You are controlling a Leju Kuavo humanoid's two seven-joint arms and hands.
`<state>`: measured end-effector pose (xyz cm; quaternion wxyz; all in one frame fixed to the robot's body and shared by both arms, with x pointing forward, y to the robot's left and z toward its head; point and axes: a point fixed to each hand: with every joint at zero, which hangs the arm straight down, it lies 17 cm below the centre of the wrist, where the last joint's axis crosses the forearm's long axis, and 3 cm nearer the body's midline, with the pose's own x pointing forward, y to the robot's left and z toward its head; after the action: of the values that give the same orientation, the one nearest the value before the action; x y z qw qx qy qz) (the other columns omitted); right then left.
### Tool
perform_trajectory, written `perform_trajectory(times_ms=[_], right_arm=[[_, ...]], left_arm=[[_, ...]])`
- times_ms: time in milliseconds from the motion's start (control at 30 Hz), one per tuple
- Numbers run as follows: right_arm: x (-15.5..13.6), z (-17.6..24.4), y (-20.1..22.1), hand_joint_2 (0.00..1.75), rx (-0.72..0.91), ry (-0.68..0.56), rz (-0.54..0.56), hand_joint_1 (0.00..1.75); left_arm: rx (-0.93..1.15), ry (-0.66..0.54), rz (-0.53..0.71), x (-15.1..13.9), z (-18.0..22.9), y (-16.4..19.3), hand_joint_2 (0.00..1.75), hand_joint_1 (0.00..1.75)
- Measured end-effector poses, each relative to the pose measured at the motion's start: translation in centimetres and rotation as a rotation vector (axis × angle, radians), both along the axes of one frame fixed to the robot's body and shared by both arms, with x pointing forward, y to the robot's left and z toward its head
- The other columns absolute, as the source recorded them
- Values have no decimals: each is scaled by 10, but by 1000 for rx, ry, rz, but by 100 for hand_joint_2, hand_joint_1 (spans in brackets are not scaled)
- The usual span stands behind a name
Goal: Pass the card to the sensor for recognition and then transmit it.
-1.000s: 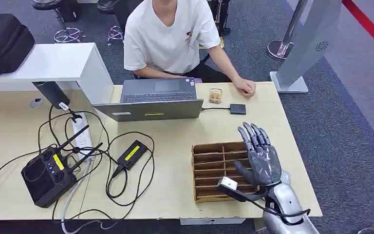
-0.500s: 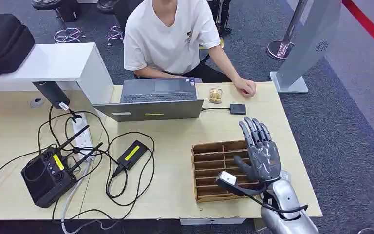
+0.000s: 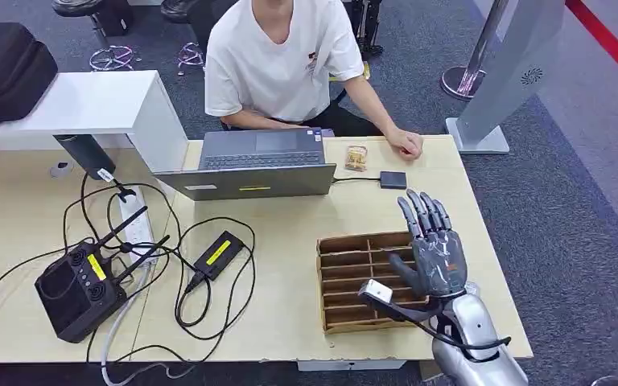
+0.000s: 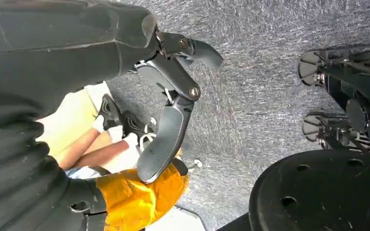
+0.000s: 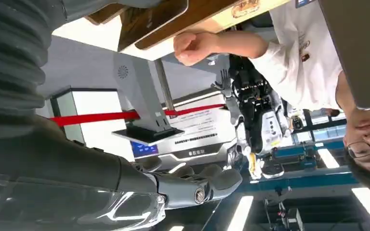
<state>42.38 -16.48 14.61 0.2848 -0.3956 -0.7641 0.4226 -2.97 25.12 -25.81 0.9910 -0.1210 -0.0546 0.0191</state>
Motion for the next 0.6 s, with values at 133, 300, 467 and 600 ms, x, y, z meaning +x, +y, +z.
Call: perform_trajectory(times_ms=[133, 300, 467, 600], right_arm=[[0, 0, -1, 175, 1, 1, -4, 0], [0, -5, -9, 175, -5, 11, -21, 0], [-2, -12, -17, 175, -12, 24, -34, 0], [-4, -17, -22, 175, -14, 36, -46, 0]], left_arm=[[-1, 0, 1, 0, 0, 0, 175, 0], [-1, -1, 4, 0, 1, -1, 175, 0], [-1, -2, 6, 0, 1, -2, 175, 0], [-3, -2, 8, 0, 2, -3, 175, 0]])
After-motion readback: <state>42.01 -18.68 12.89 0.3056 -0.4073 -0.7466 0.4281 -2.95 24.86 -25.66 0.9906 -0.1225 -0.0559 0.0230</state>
